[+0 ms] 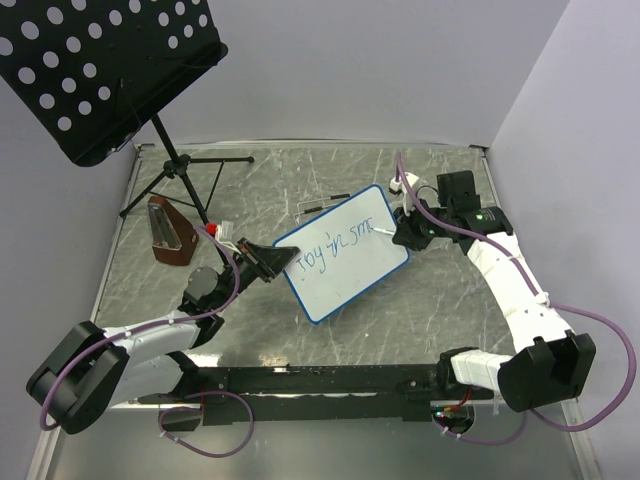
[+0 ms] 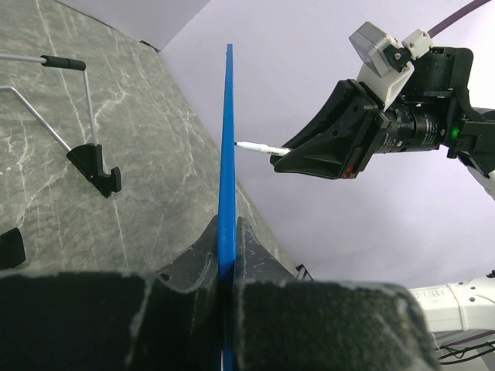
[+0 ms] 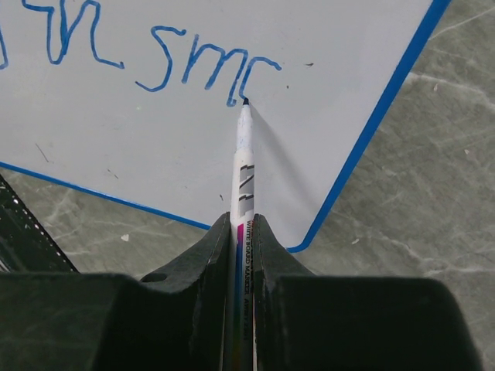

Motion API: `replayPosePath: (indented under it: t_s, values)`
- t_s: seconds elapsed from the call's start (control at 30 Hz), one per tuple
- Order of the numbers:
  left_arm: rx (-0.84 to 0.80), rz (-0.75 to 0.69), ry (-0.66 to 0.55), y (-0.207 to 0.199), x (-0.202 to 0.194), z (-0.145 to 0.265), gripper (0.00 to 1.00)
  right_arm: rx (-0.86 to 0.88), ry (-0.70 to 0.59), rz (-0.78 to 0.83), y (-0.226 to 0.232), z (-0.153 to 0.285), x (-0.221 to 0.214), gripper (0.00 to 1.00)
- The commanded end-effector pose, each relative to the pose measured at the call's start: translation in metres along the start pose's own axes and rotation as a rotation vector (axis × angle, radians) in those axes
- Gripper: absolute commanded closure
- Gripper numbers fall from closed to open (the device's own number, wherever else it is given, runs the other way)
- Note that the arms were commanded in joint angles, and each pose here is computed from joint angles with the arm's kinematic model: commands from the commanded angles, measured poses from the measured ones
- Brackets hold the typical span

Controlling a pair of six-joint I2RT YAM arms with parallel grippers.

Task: Write a sentence on the whiteboard

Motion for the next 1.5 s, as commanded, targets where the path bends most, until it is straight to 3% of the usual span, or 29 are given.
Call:
replayPosePath:
  t_s: [0.0,0.67,1.47]
  values:
    - [-0.222,-0.001,-0.075,-0.052,0.02,-0.003,0.99,-0.068,-0.01,0.019,-0.011,0.009,0.005,1.0]
    - [-0.222,0.005,-0.072,-0.05,0.019,-0.002,0.99,-0.097,-0.076,0.022,-0.03,0.01,0.03,1.0]
    - [-0.224,0.008,-0.078,-0.05,0.019,-0.001,0.99,-0.075,0.001,-0.001,-0.01,0.011,-0.006,1.0]
Point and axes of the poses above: each gripper's point midway between its finger pads, its own z axis back along the fingers, its own y axis along the line the jaws close on, x = y × z, the point moved 5 cm from there along z, back along the fingers, and after that the axes turned 14 degrees about z, right-handed, at the moved point
